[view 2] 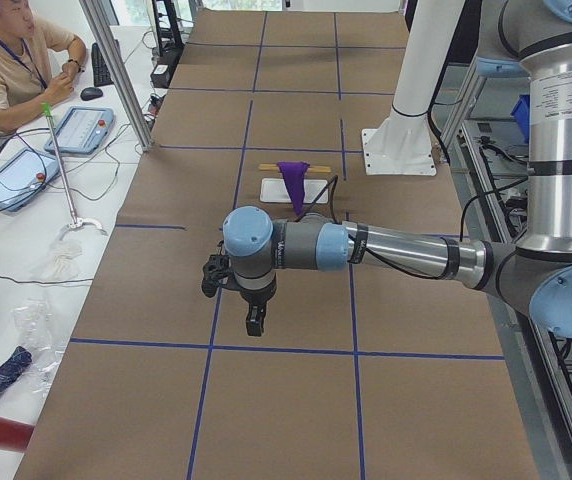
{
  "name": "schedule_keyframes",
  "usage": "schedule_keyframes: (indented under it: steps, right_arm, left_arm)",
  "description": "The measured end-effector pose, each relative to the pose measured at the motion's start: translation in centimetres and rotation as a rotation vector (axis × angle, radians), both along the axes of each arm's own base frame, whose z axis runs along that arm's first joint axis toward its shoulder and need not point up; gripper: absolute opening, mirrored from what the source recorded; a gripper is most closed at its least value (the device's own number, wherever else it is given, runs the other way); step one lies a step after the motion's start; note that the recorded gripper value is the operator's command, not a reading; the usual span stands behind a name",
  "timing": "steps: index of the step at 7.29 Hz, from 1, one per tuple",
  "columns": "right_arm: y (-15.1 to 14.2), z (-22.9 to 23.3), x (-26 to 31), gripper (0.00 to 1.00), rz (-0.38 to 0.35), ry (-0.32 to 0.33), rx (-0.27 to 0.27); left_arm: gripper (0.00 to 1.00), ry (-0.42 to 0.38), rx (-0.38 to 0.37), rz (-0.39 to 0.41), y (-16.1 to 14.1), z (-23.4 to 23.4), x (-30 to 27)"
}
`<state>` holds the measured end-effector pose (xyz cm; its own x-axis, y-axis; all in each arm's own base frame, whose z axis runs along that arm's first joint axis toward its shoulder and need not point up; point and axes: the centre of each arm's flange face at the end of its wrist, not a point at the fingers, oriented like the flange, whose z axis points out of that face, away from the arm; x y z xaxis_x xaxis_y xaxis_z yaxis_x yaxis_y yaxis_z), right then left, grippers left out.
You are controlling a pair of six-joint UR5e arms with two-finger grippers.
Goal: Hang towel on rack
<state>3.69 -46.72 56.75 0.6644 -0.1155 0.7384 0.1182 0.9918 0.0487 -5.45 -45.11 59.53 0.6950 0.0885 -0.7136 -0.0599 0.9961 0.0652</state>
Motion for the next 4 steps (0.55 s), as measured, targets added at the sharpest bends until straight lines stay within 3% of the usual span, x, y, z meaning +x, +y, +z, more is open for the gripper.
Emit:
schedule_keyframes:
  steps: [2, 4]
  right_arm:
    - [-1.4, -0.6, -0.1, 1.0, -0.006, 0.004, 0.022]
    - [-2.2, 1.8, -0.1, 1.0, -0.022, 0.001, 0.025]
  left_arm:
    - [1.0, 0.001, 0.027, -0.002, -0.2, -0.6, 0.0]
    - [1.0, 0.0, 0.051, -0.003, -0.3, -1.4, 0.0]
